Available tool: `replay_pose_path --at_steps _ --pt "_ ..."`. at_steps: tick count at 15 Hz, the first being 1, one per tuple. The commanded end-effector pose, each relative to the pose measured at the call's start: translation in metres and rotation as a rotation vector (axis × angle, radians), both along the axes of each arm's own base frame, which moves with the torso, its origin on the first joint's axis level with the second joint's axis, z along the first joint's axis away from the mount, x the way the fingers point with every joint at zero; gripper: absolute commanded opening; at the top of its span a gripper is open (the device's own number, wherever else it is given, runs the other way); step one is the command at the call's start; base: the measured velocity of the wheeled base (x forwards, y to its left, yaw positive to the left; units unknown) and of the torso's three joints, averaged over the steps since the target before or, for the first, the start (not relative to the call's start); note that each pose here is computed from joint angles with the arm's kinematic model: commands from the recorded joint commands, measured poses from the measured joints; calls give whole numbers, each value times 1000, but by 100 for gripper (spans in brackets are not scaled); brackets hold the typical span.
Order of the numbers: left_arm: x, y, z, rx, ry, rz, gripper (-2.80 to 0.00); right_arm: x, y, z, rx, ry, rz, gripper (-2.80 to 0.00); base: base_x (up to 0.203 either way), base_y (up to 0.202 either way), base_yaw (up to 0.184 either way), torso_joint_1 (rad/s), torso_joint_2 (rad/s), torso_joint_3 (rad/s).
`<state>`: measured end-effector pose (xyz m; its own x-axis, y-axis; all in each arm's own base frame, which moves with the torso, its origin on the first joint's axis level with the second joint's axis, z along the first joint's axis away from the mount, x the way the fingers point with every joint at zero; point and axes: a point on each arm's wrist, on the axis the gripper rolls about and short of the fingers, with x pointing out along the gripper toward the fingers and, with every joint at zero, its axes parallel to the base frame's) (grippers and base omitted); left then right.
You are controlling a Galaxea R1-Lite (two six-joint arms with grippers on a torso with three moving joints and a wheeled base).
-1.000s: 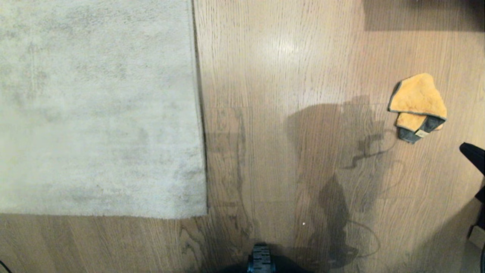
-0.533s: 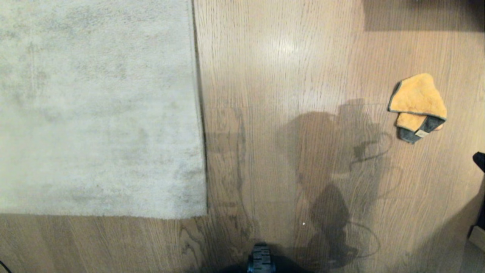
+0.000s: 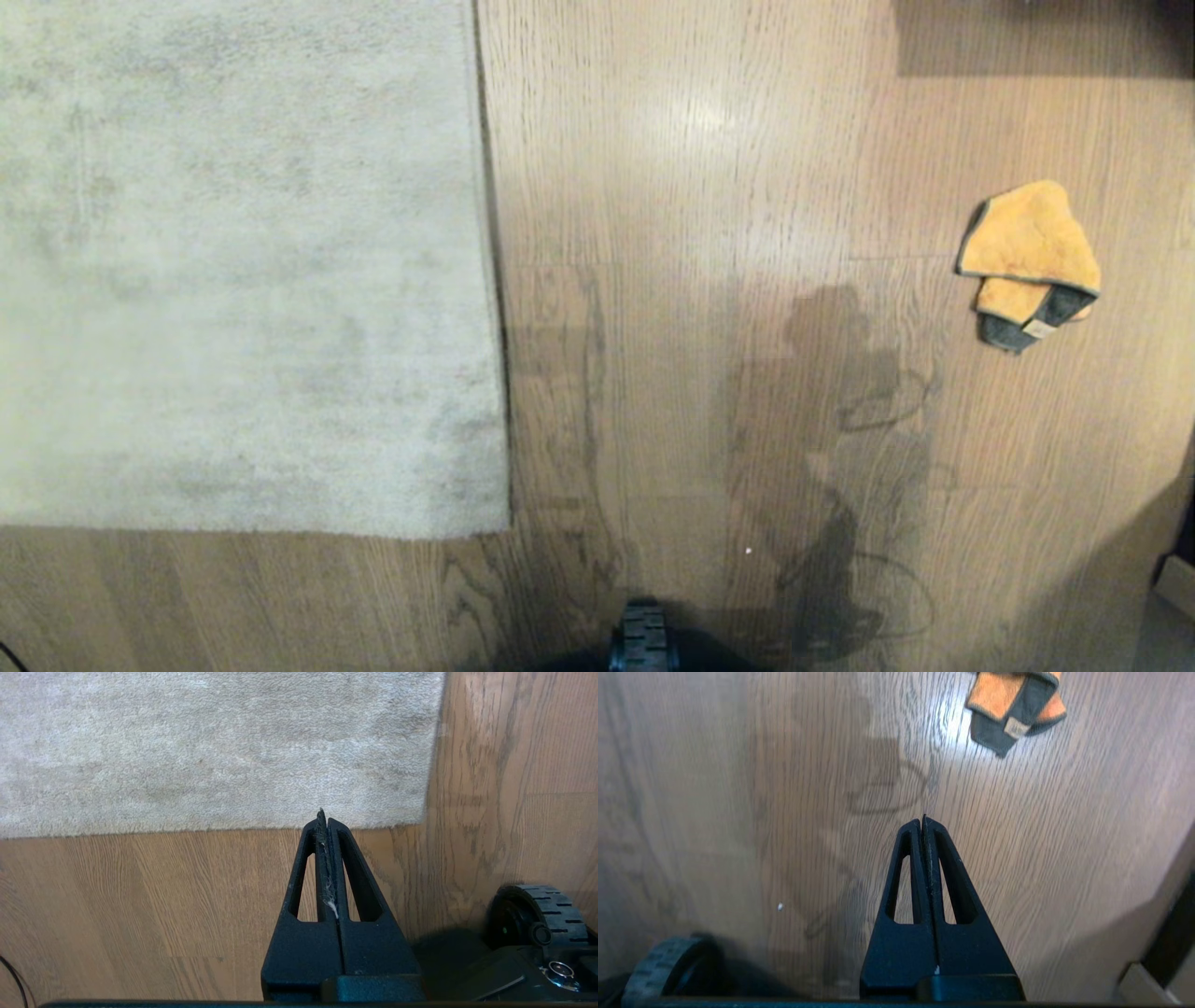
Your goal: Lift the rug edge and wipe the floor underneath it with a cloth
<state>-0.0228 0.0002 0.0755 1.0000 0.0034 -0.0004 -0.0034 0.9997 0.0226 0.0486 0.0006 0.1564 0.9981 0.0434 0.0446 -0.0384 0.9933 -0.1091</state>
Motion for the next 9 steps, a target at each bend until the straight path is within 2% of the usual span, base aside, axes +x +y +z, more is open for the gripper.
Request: replay_pose_path --at_steps 1,7,8,9 --pt "0 0 0 0 0 1 -280 -32 1 -1 -2 -135 15 -280 0 0 0 0 0 0" --pt "0 0 0 0 0 0 -280 -74 0 -17 -17 -300 15 -280 0 0 0 0 0 0" --pt "0 0 0 0 0 1 -280 -79 0 -29 -27 -289 9 -280 0 0 0 0 0 0" --pt "0 0 0 0 0 1 -280 -78 0 -45 -49 -237 -4 -280 0 0 0 0 0 0"
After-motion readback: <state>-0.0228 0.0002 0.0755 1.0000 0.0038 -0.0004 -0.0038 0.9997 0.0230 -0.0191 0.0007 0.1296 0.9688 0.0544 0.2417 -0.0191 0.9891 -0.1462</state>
